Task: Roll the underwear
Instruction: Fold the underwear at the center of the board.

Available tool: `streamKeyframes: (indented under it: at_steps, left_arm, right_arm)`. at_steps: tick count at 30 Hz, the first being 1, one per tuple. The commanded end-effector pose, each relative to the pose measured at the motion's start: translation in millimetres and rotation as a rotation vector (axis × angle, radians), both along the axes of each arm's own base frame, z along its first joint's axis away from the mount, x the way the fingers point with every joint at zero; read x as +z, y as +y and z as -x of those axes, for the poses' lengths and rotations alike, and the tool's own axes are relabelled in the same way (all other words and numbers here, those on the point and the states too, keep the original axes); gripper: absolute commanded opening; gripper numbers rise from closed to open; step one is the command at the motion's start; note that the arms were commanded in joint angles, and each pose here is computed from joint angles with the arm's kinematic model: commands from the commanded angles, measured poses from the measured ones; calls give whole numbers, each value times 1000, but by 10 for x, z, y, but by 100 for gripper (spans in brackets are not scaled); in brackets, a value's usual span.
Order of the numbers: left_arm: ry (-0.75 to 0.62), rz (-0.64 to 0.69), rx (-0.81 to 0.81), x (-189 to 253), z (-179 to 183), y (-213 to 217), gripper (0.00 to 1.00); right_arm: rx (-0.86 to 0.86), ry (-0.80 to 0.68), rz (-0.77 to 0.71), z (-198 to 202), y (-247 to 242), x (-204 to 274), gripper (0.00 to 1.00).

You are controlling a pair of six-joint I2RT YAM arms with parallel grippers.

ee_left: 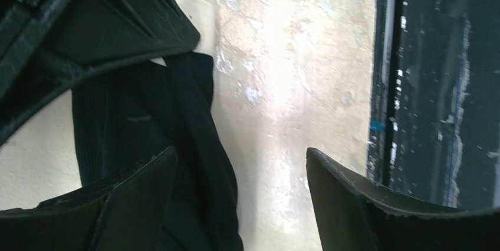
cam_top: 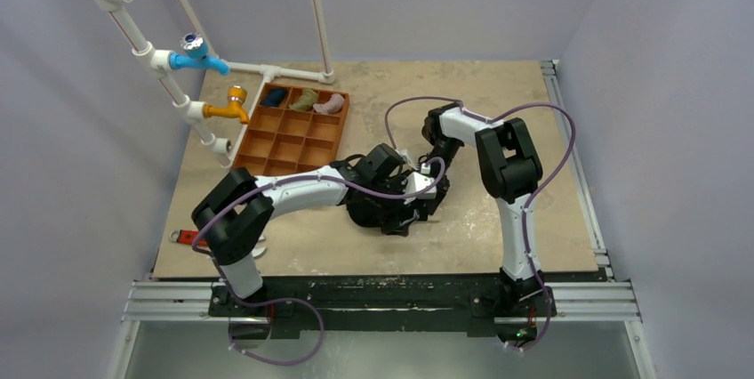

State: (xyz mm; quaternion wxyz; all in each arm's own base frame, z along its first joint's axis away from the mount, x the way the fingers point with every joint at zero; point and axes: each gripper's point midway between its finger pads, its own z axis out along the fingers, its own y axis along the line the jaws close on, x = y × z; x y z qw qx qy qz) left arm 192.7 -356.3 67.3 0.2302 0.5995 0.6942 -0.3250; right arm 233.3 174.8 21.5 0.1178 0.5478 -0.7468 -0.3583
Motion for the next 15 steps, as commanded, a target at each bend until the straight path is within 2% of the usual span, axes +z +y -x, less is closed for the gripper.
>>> streamKeyframes:
  at_steps: [1, 4, 9, 12, 13, 15]
  left_arm:
    - [-118, 32, 10, 61, -262, -237, 77]
    - [-127, 24, 20, 9, -312, -299, 71]
    - [-126, 29, 32, -23, -370, -368, 51]
    - [-105, 32, 27, -18, -354, -400, 29]
    - [-100, 33, 25, -13, -346, -404, 22]
    - [-91, 35, 23, 1, -332, -400, 0]
  right_arm:
    - [3, -30, -49, -75, 71, 34, 16]
    - [2, -27, -46, -65, 66, 35, 16]
    - [0, -23, -49, -51, 67, 34, 16]
    - [-3, -20, -56, -49, 75, 34, 18]
    - [-3, -14, -59, -33, 77, 31, 22]
    - [-4, -12, -66, -26, 73, 30, 31]
